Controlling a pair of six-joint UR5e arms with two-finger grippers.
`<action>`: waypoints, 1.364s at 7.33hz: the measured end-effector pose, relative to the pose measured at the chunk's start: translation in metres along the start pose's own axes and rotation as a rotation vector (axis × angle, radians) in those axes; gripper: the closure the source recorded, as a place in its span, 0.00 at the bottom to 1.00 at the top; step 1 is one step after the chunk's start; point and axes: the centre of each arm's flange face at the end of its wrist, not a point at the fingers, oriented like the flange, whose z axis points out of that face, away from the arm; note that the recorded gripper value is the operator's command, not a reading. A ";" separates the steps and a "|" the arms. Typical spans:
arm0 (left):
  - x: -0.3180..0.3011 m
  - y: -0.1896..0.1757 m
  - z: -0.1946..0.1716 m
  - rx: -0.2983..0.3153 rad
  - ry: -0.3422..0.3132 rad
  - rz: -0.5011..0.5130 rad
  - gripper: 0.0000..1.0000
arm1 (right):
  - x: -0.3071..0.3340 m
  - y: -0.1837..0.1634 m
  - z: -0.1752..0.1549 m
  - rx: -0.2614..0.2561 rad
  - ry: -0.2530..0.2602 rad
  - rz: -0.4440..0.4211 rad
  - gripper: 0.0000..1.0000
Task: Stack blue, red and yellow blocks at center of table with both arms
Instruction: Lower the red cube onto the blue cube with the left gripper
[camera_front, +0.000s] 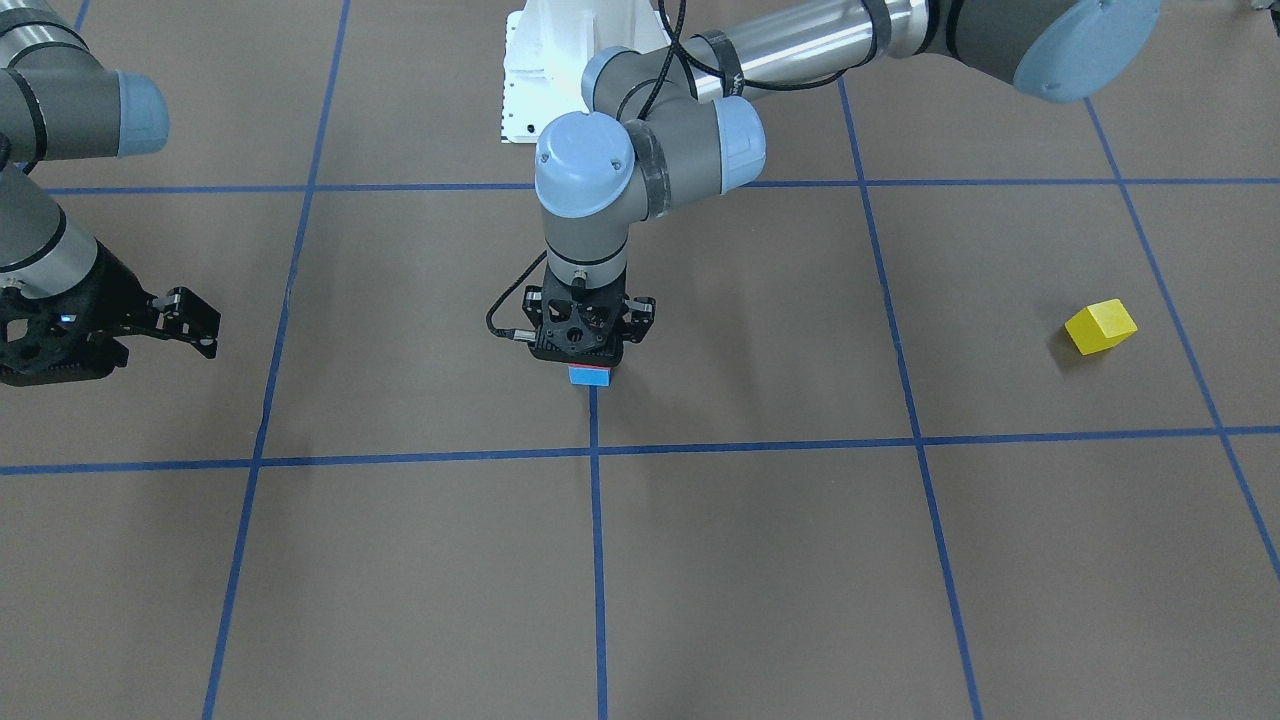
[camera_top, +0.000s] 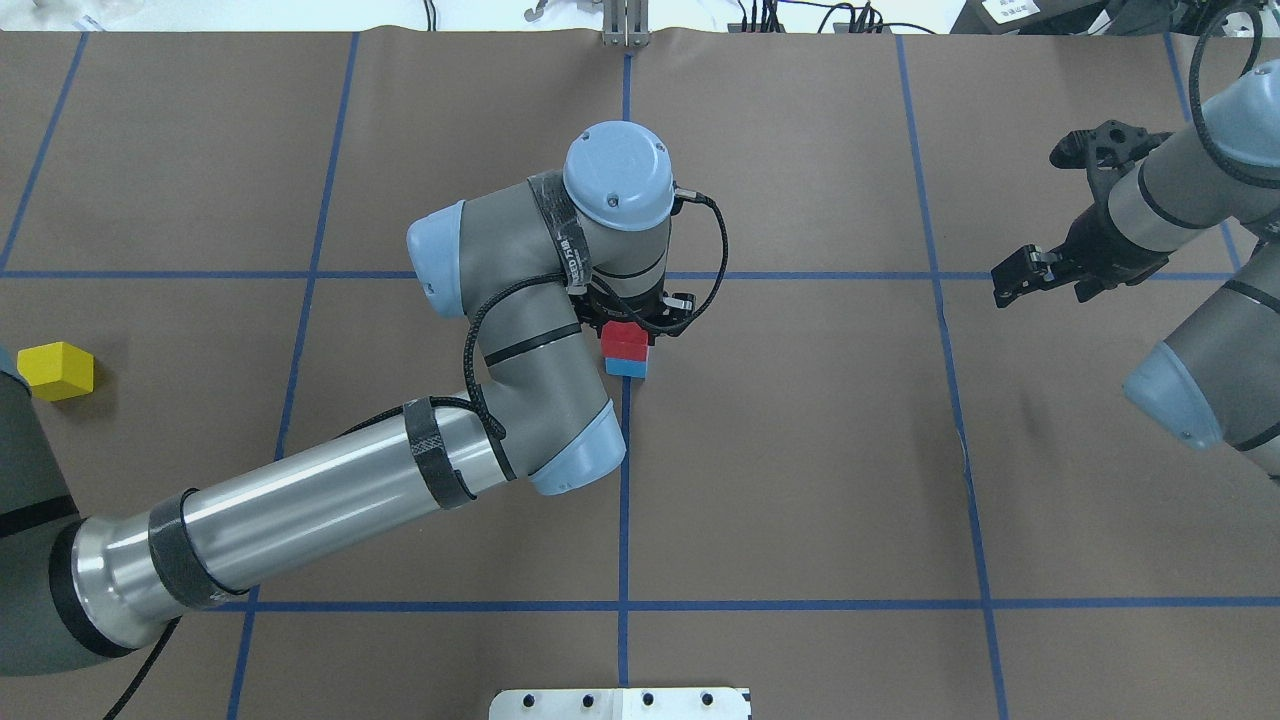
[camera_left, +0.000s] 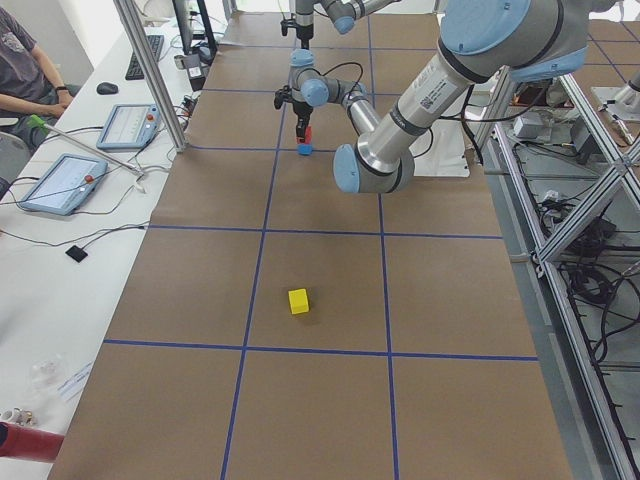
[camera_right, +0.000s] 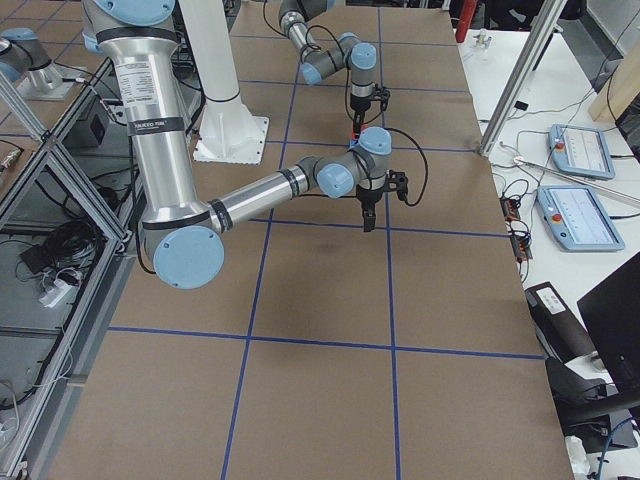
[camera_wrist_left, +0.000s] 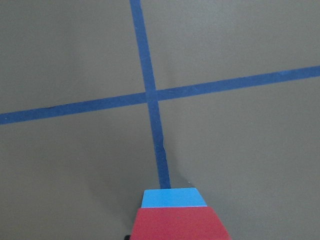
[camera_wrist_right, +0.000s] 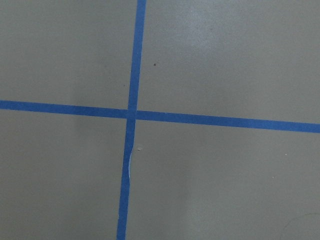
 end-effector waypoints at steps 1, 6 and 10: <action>0.001 0.000 -0.001 0.001 0.001 0.000 0.97 | 0.000 0.000 0.000 0.000 0.000 0.000 0.00; -0.001 0.000 0.000 0.001 0.001 -0.006 0.01 | 0.000 0.000 0.000 0.000 0.001 0.001 0.00; 0.002 0.002 -0.006 0.009 0.014 -0.029 0.00 | 0.002 0.000 0.002 -0.003 0.003 0.001 0.00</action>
